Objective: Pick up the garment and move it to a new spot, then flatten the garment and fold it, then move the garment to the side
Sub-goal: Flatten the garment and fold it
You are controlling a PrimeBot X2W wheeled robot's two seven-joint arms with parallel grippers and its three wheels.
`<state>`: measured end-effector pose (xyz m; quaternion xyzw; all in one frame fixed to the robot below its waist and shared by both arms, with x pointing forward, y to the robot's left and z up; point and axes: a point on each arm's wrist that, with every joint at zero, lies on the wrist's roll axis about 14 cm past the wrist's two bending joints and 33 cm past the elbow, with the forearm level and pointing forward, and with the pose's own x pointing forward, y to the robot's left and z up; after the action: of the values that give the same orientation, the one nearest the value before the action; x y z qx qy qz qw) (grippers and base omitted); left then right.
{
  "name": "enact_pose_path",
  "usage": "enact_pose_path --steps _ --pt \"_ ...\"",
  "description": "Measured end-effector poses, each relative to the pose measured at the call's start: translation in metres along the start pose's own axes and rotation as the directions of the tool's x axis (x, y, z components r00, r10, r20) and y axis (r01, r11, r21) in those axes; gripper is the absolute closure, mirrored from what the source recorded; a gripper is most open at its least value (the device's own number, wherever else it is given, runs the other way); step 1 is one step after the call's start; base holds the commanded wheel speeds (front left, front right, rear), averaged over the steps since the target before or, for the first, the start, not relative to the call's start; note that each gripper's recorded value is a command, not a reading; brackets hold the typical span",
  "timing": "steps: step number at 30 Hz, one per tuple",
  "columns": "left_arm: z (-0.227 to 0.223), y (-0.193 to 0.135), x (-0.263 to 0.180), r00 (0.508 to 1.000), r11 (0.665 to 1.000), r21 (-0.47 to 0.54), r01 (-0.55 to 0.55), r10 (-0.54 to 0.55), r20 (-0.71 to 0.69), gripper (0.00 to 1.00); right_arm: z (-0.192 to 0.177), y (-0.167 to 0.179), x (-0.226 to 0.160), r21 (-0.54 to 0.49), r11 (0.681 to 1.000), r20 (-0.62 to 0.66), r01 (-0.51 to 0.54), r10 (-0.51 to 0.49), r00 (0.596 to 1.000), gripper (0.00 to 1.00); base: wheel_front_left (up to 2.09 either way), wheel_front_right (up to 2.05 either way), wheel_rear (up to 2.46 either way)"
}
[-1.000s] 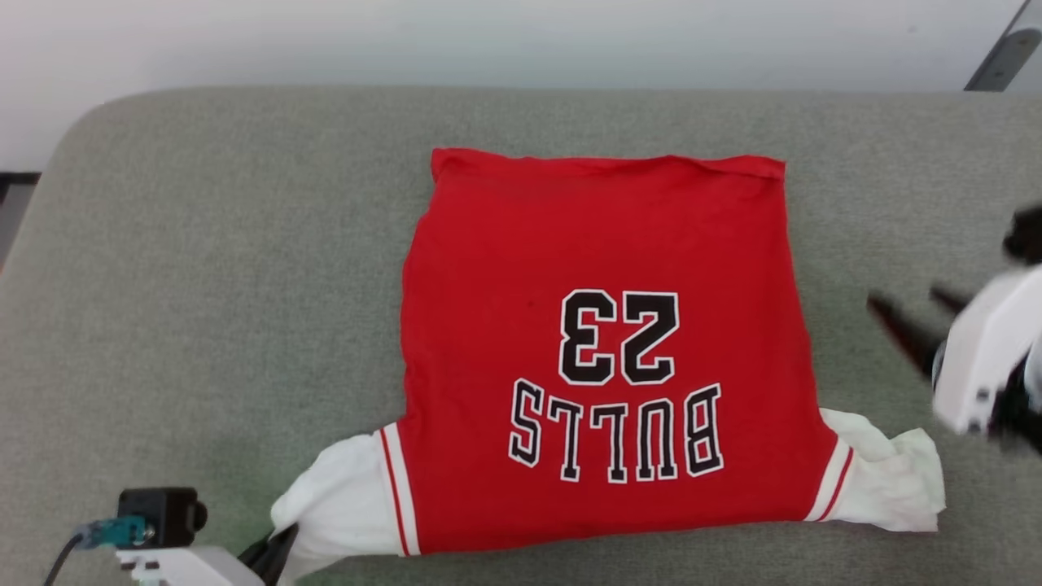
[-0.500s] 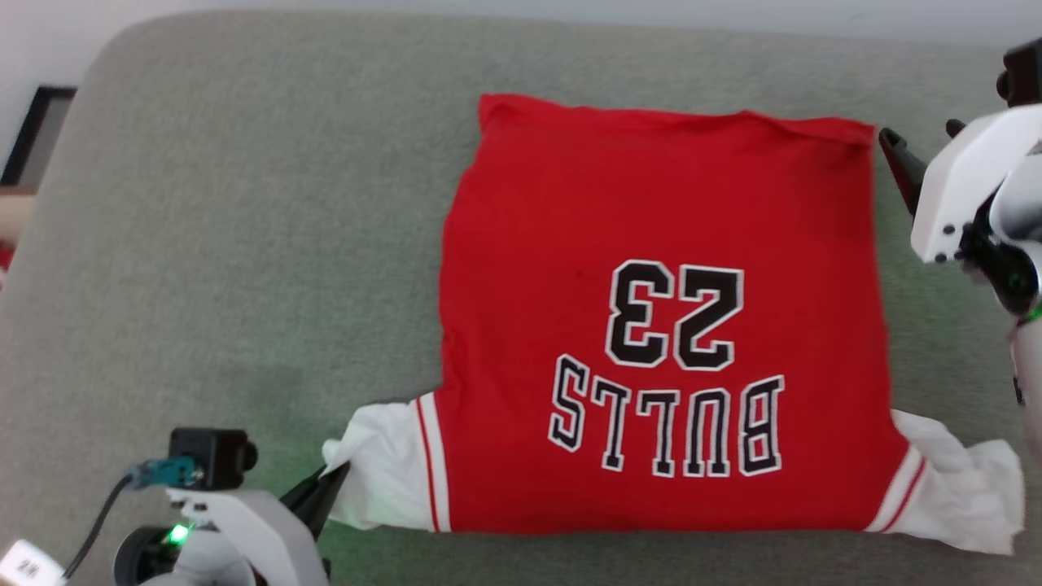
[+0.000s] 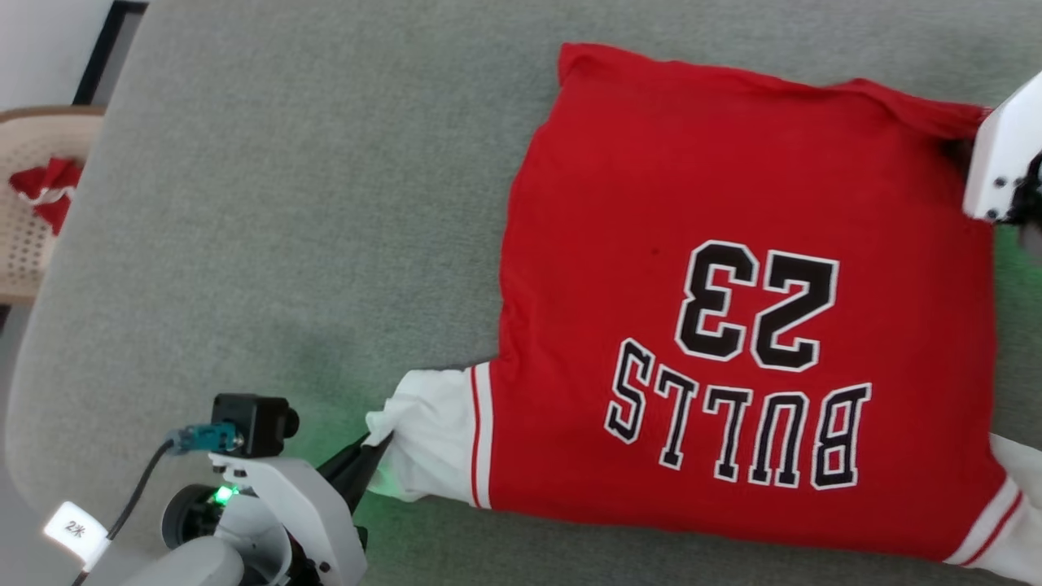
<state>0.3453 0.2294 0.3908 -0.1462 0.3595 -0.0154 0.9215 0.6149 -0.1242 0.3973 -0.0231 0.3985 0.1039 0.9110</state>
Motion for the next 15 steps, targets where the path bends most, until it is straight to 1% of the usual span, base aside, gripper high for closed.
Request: enact_pose_path --steps 1,2,3,4,5,9,15 --pt "-0.002 0.002 0.0 1.0 1.0 -0.004 -0.006 0.006 -0.005 1.0 -0.001 0.001 0.003 0.002 1.0 -0.022 0.0 0.001 1.0 0.0 0.0 0.0 0.0" --pt "-0.004 0.004 0.0 1.0 1.0 -0.007 -0.01 0.01 -0.009 1.0 -0.002 0.002 0.006 0.01 1.0 -0.042 -0.004 0.004 0.999 0.08 0.0 0.0 0.0" --pt "-0.005 0.006 0.0 1.0 1.0 -0.01 -0.016 0.016 -0.012 1.0 -0.006 0.002 0.008 0.019 1.0 -0.067 -0.004 0.006 0.998 0.72 0.0 0.0 0.0" --pt "-0.006 0.007 0.0 1.0 1.0 -0.015 -0.02 0.02 -0.013 1.0 -0.006 0.003 0.01 0.012 1.0 -0.086 -0.004 0.005 0.996 0.72 0.0 0.0 0.0" --pt "-0.007 0.008 0.0 1.0 1.0 -0.017 -0.022 0.021 -0.014 1.0 -0.006 0.005 0.012 0.007 1.0 -0.099 -0.005 0.006 0.995 1.0 0.0 0.0 0.0" --pt "-0.007 0.013 0.001 0.999 0.999 -0.026 -0.037 0.037 -0.011 1.0 -0.006 0.006 0.013 0.0 1.0 -0.113 -0.002 0.002 0.994 1.0 0.0 0.0 0.0" --pt "-0.004 0.015 0.001 0.999 0.999 -0.013 -0.039 0.039 0.004 1.0 -0.006 0.004 0.001 -0.032 0.999 -0.126 0.016 -0.02 0.992 1.0 0.0 0.0 0.0"
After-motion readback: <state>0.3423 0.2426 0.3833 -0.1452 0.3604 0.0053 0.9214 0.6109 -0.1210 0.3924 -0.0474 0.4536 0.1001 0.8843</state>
